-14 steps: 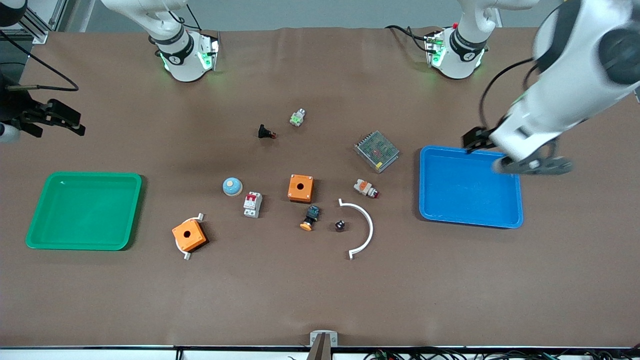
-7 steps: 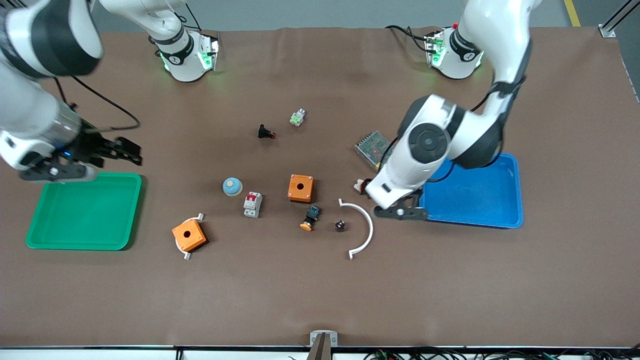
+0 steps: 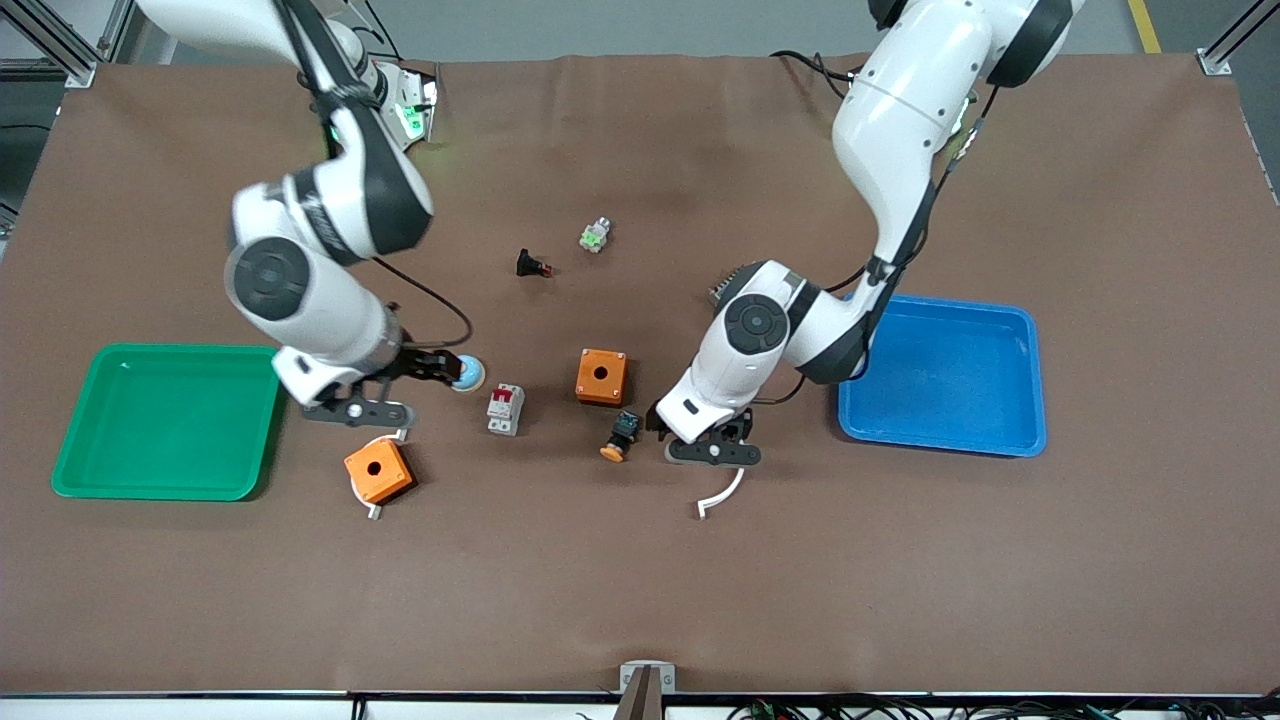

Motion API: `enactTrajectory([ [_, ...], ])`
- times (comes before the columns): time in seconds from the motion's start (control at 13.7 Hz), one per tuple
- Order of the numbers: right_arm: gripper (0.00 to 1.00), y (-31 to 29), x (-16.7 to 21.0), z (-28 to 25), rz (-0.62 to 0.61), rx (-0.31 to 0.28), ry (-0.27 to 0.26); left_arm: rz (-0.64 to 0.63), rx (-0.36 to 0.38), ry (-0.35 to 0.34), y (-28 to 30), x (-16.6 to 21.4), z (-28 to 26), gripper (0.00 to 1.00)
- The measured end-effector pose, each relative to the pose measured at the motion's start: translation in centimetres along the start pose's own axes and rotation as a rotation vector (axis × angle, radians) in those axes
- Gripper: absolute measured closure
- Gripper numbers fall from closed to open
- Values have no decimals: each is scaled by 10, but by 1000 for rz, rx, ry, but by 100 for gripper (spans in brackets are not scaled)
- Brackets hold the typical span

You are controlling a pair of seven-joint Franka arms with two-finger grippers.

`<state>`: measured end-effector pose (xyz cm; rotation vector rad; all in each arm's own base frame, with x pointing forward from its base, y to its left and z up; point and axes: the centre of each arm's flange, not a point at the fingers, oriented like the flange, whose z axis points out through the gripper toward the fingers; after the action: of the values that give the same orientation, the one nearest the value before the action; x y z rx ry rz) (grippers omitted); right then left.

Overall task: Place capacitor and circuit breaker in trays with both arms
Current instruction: 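Reach the right gripper to the breaker while the left gripper reaches the capacitor, then close the right gripper on the breaker while the left gripper grasps the capacitor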

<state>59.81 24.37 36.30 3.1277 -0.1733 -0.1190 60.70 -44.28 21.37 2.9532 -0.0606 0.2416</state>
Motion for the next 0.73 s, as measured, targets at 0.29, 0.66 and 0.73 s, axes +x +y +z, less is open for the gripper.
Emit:
enactTrajectory([
  [0.29,13,-38,-3,69,27,1,-19,-3,2,40,7,0,22,3],
  [0.66,16,-52,-3,114,51,37,-39,-1,6,46,5,2,23,23],
  [0.73,17,-55,-4,120,47,36,-37,8,11,49,6,2,23,28],
])
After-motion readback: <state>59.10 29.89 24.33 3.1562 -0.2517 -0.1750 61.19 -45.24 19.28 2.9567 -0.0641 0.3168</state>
